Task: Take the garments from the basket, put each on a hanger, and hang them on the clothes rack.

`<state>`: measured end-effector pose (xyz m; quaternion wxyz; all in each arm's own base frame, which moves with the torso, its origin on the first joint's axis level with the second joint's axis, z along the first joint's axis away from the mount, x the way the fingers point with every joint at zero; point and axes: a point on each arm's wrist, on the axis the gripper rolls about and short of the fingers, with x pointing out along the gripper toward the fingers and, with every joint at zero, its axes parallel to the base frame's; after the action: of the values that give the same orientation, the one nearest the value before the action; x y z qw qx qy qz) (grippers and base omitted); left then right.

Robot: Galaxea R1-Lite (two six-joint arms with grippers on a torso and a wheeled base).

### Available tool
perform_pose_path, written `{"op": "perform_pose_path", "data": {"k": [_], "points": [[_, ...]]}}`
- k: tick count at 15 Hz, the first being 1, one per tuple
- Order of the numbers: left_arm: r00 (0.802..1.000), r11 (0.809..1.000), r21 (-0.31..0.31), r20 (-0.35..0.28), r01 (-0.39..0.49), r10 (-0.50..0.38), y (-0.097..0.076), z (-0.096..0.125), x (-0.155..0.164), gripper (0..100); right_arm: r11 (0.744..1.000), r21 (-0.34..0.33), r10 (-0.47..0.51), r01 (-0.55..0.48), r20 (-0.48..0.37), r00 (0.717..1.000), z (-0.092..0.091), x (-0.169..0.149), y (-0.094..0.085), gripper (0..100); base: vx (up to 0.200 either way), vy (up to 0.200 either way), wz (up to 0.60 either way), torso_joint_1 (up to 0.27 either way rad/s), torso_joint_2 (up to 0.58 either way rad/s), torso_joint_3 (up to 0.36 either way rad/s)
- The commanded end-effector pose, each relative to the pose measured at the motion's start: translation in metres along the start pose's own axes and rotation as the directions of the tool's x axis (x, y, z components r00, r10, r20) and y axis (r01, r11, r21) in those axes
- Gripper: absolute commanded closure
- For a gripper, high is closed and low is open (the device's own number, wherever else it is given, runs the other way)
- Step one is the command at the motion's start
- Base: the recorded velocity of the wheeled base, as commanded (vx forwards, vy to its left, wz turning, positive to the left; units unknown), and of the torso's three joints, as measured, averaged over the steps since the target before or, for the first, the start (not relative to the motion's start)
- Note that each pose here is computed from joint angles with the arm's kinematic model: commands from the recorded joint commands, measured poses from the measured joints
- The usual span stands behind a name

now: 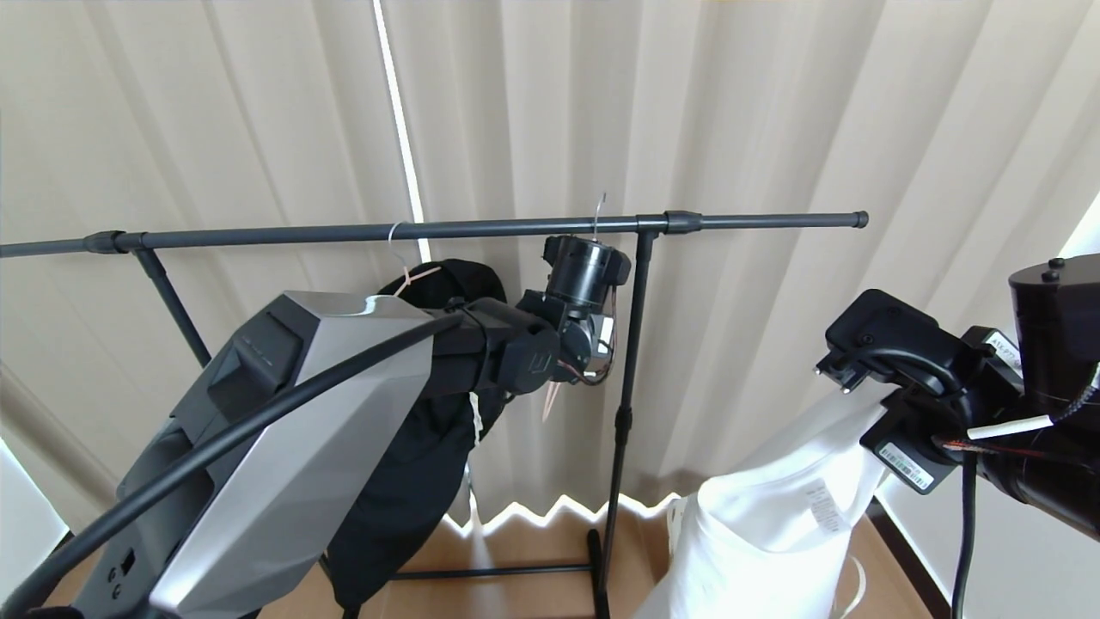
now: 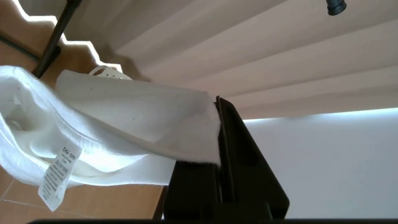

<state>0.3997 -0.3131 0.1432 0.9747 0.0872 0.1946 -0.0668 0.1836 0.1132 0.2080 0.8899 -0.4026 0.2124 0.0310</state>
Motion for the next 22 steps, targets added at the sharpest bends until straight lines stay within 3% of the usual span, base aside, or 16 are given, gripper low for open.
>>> {"op": "perform_pose_path", "data": {"k": [1, 6, 15, 20, 22], "points": [[1.0, 1.0, -0.011, 0.02, 0.003, -0.003, 0.002, 0.009, -0.007, 100, 1.0, -0.001, 0.001, -0.001, 0.0, 1.0, 0.0, 0.0, 0.0, 100, 0.0, 0.0, 0.0, 0.0, 0.0, 0.0], [1.0, 1.0, -0.002, 0.011, 0.012, -0.012, 0.003, 0.01, -0.021, 100, 1.0, -0.001, 0.001, -0.001, 0.0, 1.0, 0.0, 0.0, 0.0, 100, 0.0, 0.0, 0.0, 0.0, 0.0, 0.0], [0.999, 1.0, -0.008, -0.029, 0.014, -0.014, 0.025, 0.009, -0.074, 100, 1.0, 0.003, -0.003, 0.003, 0.003, 1.0, 0.0, -0.001, -0.001, 100, 0.0, 0.0, 0.0, 0.0, 0.0, 0.0], [0.999, 0.998, -0.046, -0.007, 0.032, -0.032, 0.063, -0.019, -0.138, 100, 1.0, 0.001, 0.001, -0.001, 0.003, 1.0, -0.001, -0.001, 0.0, 100, 0.0, 0.0, 0.0, 0.0, 0.0, 0.0], [0.999, 0.999, -0.029, 0.0, 0.042, -0.042, 0.089, -0.042, -0.175, 100, 1.0, -0.008, 0.007, -0.007, -0.001, 1.0, -0.003, -0.001, 0.003, 100, 0.0, 0.0, 0.0, 0.0, 0.0, 0.0]]}}
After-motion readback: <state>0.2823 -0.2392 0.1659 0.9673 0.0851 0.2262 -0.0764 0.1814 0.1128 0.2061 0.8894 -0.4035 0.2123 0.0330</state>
